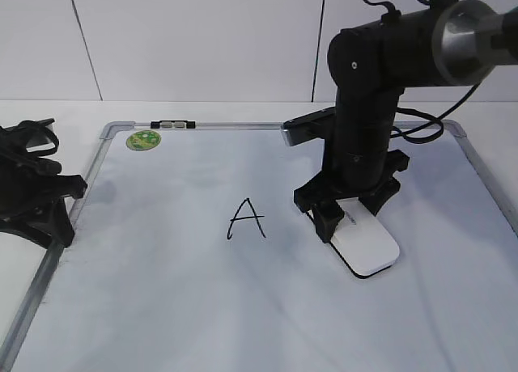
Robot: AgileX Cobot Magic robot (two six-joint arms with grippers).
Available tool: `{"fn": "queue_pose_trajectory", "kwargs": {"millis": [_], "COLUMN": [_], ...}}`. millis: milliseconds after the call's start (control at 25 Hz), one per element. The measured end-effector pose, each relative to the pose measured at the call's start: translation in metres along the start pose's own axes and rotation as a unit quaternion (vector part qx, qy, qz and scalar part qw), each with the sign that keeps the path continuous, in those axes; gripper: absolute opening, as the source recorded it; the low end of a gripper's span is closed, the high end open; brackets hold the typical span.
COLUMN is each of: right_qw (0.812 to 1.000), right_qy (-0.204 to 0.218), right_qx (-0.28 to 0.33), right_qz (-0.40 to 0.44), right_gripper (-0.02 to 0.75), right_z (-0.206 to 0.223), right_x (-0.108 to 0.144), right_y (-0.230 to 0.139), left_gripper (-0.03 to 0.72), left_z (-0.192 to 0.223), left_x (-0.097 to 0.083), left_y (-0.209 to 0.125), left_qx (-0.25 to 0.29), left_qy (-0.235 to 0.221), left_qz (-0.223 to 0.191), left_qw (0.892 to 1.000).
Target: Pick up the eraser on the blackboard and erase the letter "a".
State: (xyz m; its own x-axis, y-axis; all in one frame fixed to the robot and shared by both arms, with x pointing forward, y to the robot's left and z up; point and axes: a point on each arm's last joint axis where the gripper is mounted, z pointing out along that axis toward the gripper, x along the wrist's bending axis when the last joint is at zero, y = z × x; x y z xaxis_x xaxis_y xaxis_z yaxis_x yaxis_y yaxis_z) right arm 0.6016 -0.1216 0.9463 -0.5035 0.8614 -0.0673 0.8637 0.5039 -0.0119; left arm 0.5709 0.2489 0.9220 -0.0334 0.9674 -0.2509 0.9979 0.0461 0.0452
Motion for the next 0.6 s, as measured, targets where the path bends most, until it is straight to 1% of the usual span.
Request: {"fn": "queue_pose_trajectory", "kwargs": {"millis": [120,240,480,600], "right_qw": [1.0,1.0,0.995,0.993], "right_qy": [0.007,0.022,0.025,0.024], "right_qx": [-0.001,-0.011,-0.082,-0.094], "right_qz": [0.005,0.017,0.046,0.063], "right_gripper": [0.527,0.527,0.527,0.527], "right_z": [-0.001,-0.009,-0.071,-0.089], "right_x": [0.0,-0.001,-0.004,-0.005], "right_y": [0.0,-0.002,-0.01,-0.017], "left_gripper": [0.16,0.162,0.162,0.164], "left_z": [0.0,0.0,0.0,0.0], "left_x": [0.0,0.0,0.0,0.0], "left_y": [0.0,0.0,0.0,0.0], "left_qx": [0.0,0.0,0.0,0.0], "left_qy": [0.0,0.0,0.0,0.0], "left_qz": [0.0,0.0,0.0,0.0], "left_qw": [1.0,1.0,1.0,1.0]}}
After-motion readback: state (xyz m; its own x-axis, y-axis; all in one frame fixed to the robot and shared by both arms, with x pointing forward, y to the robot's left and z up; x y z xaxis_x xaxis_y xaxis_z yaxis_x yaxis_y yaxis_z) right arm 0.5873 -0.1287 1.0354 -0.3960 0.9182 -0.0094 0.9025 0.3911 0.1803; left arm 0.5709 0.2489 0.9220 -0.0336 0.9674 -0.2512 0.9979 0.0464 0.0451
